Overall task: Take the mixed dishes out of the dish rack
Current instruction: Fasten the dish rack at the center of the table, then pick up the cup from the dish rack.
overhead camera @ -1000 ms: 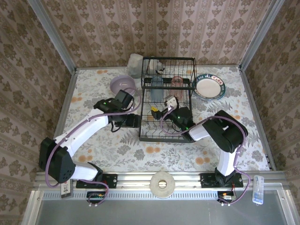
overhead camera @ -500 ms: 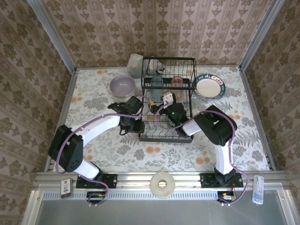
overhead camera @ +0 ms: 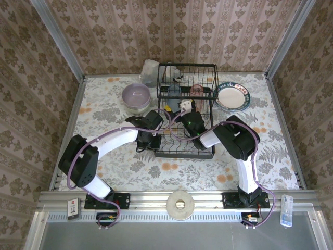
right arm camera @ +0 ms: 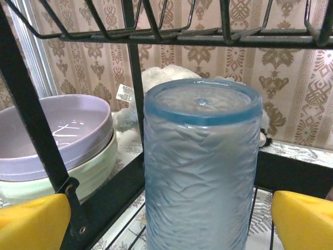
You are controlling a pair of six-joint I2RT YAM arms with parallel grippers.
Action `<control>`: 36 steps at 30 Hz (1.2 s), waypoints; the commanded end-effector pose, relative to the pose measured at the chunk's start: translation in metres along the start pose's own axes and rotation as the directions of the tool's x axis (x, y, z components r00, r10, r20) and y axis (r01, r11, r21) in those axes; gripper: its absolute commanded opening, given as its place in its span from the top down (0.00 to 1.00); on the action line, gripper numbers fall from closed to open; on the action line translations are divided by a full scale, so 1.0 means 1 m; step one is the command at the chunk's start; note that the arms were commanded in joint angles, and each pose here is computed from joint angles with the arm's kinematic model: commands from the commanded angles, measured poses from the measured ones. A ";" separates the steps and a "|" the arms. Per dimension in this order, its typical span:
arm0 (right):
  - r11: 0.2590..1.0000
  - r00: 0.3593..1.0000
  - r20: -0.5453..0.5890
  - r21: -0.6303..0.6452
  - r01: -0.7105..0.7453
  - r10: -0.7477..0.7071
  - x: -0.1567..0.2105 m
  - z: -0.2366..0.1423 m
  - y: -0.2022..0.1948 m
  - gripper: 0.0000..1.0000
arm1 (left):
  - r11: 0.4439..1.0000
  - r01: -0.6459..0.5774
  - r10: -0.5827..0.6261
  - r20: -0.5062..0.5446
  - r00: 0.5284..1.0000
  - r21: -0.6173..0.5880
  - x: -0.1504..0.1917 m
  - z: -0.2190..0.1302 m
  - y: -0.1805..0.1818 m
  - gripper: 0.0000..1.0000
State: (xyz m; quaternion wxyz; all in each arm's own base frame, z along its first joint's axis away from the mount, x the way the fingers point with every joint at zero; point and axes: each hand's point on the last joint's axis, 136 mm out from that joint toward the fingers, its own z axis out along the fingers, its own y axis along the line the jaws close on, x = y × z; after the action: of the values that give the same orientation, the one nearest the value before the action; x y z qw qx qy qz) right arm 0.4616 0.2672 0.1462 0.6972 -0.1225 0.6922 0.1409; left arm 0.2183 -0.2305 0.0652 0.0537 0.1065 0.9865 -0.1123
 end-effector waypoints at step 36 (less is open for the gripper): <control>0.973 0.996 0.086 0.230 0.013 -0.034 -0.010 0.045 -0.031 0.07 | 0.997 -0.068 0.066 -0.069 0.995 -0.028 0.021 0.005 -0.012 1.00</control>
State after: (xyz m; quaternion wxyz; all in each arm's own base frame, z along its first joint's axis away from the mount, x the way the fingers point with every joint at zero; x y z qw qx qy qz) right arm 0.5064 0.2582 0.1478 0.7255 -0.0558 0.6826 0.0674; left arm 0.2157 -0.2297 0.0658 0.0669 0.1048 0.9887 -0.0838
